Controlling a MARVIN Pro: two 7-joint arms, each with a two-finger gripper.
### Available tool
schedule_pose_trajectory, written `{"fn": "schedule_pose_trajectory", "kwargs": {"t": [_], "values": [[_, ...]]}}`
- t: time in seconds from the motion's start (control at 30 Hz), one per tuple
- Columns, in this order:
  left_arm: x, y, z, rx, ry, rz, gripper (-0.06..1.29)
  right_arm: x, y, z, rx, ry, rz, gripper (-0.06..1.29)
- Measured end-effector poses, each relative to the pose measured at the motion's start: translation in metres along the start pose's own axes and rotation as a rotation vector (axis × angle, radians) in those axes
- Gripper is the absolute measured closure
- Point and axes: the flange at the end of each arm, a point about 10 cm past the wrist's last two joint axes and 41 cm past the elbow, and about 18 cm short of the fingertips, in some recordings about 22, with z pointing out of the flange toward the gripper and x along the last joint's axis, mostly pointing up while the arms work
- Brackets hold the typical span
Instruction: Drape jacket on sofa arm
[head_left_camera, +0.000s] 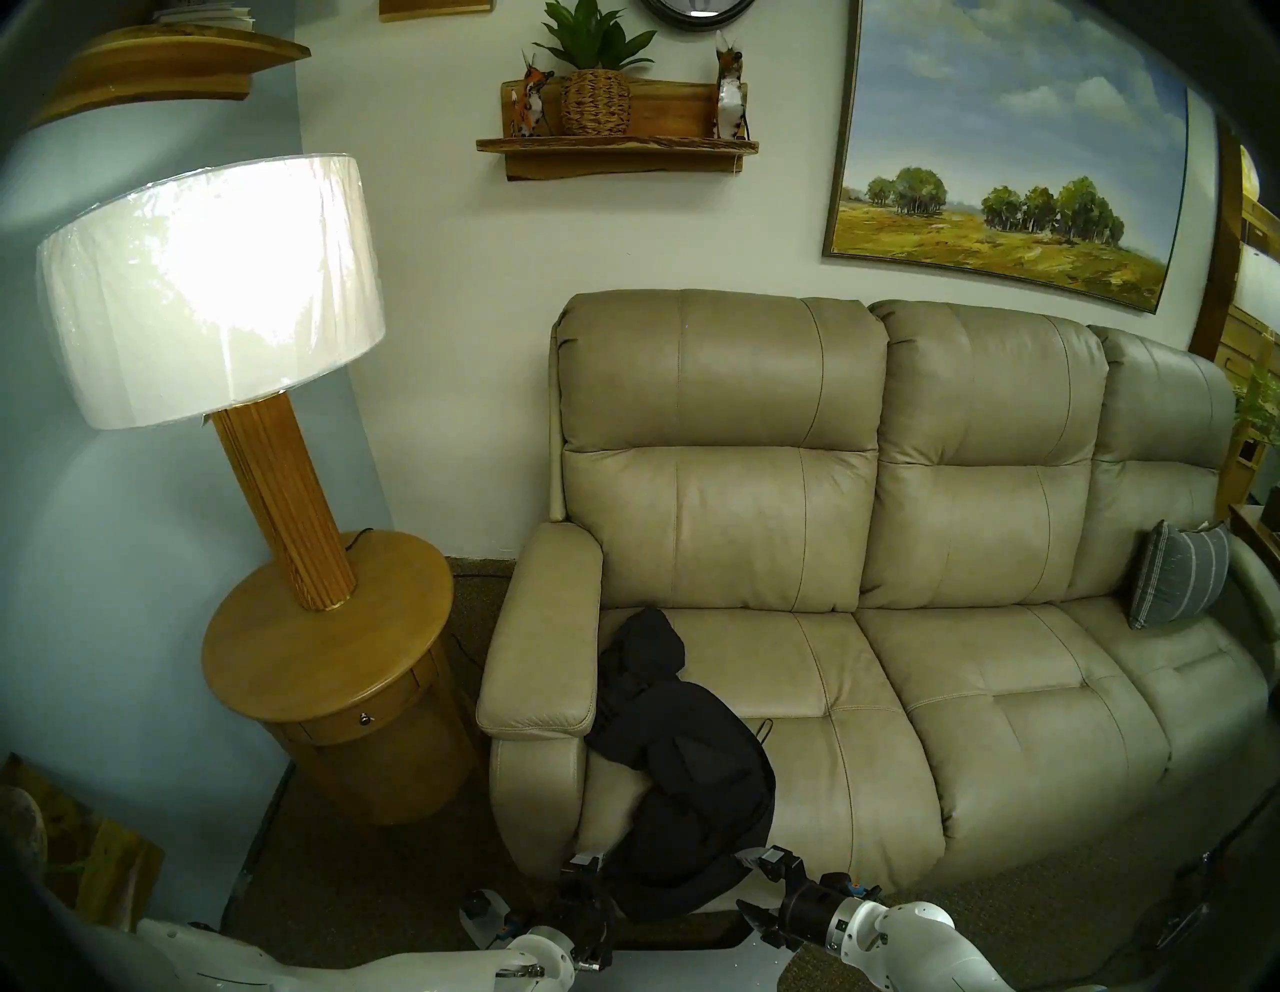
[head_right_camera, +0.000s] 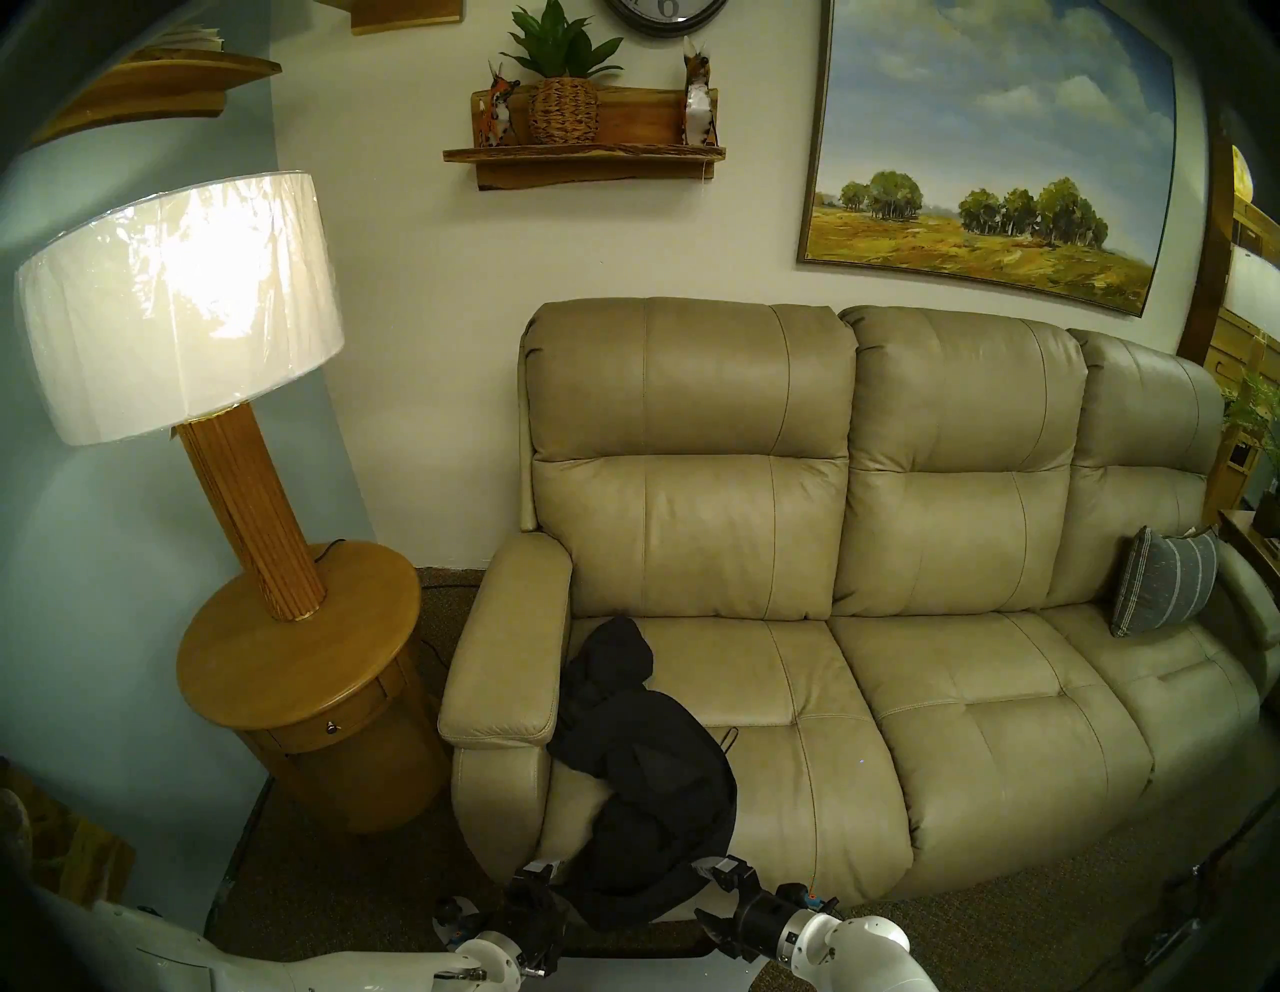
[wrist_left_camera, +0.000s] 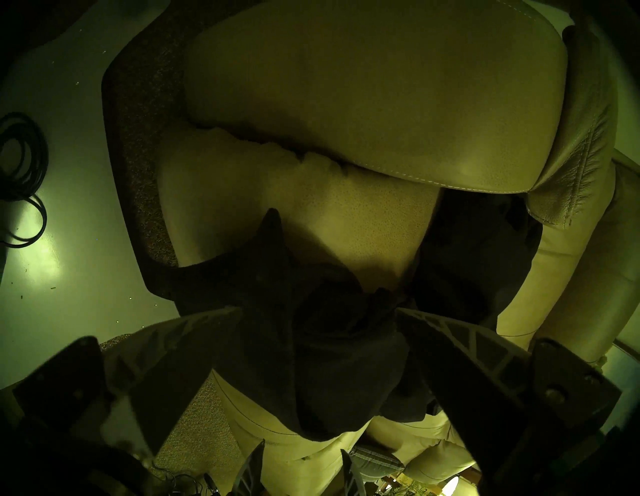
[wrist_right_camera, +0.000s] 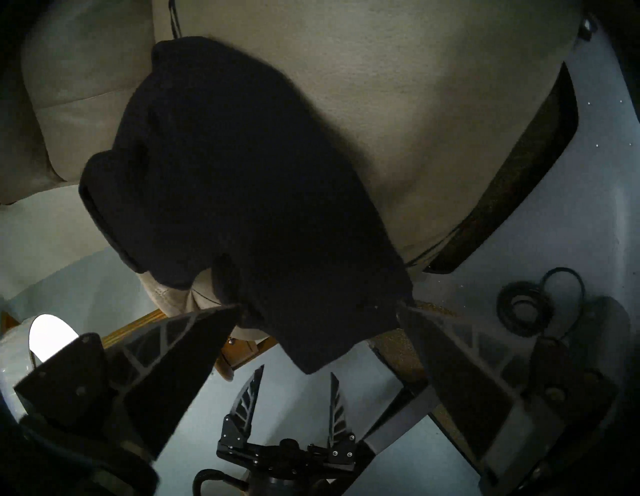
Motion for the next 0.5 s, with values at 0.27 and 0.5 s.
{"fn": "schedule_pose_trajectory", "kwargs": {"t": [0.27, 0.5], "values": [[0.008, -0.009, -0.013, 0.002, -0.003, -0.004, 0.0, -0.01, -0.009, 0.018, 0.003, -0.01, -0.026, -0.01], [0.013, -0.016, -0.022, 0.004, -0.006, -0.007, 0.0, -0.02, -0.015, 0.033, 0.01, -0.013, -0.051, -0.01]]}}
